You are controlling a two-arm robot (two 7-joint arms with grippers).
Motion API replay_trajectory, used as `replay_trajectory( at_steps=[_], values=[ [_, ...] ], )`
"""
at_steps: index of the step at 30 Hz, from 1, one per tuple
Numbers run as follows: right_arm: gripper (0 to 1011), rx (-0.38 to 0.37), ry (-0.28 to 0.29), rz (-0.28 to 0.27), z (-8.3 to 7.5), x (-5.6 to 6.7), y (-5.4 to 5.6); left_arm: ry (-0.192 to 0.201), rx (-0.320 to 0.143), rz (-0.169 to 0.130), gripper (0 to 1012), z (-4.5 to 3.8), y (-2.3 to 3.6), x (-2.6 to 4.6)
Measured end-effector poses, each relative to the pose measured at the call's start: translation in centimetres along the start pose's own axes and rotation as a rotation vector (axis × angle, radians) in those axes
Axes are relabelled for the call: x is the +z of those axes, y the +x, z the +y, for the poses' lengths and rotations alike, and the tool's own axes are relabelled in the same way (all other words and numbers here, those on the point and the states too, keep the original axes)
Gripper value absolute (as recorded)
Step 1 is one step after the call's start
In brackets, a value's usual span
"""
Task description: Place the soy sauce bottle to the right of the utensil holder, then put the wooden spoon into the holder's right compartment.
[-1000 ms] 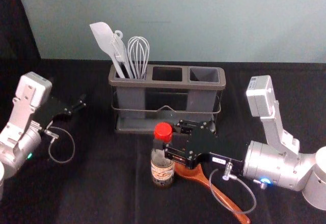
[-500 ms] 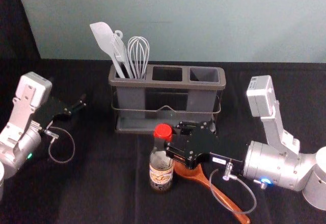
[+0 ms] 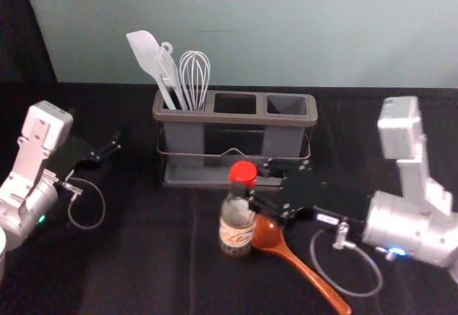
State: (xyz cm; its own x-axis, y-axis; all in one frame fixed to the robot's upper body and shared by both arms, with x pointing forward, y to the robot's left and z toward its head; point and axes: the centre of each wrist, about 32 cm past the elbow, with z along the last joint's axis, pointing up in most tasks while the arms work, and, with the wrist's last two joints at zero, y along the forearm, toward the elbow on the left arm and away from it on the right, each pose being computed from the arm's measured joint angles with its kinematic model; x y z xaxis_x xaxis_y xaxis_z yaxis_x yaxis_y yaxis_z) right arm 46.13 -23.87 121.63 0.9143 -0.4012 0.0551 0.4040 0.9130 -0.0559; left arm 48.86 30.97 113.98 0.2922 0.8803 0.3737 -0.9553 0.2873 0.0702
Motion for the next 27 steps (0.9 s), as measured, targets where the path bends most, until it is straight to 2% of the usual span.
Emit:
replay_trajectory(
  at_steps=[6, 12, 18, 23, 27],
  values=[
    [385, -0.062, 0.005, -0.042, -2.9, 1.2, -0.1, 0.000, 0.000, 0.000, 1005, 0.00, 0.00, 0.00],
    [384, -0.149, -0.013, -0.058, -5.8, 1.0, 0.5, 0.000, 0.000, 0.000, 1005, 0.00, 0.00, 0.00],
    [385, -0.274, -0.033, -0.059, -9.2, 0.2, 2.2, 0.000, 0.000, 0.000, 1005, 0.00, 0.00, 0.00],
    [384, -0.328, -0.039, -0.061, -10.4, -0.2, 3.4, 0.000, 0.000, 0.000, 1005, 0.00, 0.00, 0.00],
    [384, -0.364, -0.052, -0.069, -10.9, -0.6, 4.4, 0.000, 0.000, 0.000, 1005, 0.00, 0.00, 0.00]
  ],
)
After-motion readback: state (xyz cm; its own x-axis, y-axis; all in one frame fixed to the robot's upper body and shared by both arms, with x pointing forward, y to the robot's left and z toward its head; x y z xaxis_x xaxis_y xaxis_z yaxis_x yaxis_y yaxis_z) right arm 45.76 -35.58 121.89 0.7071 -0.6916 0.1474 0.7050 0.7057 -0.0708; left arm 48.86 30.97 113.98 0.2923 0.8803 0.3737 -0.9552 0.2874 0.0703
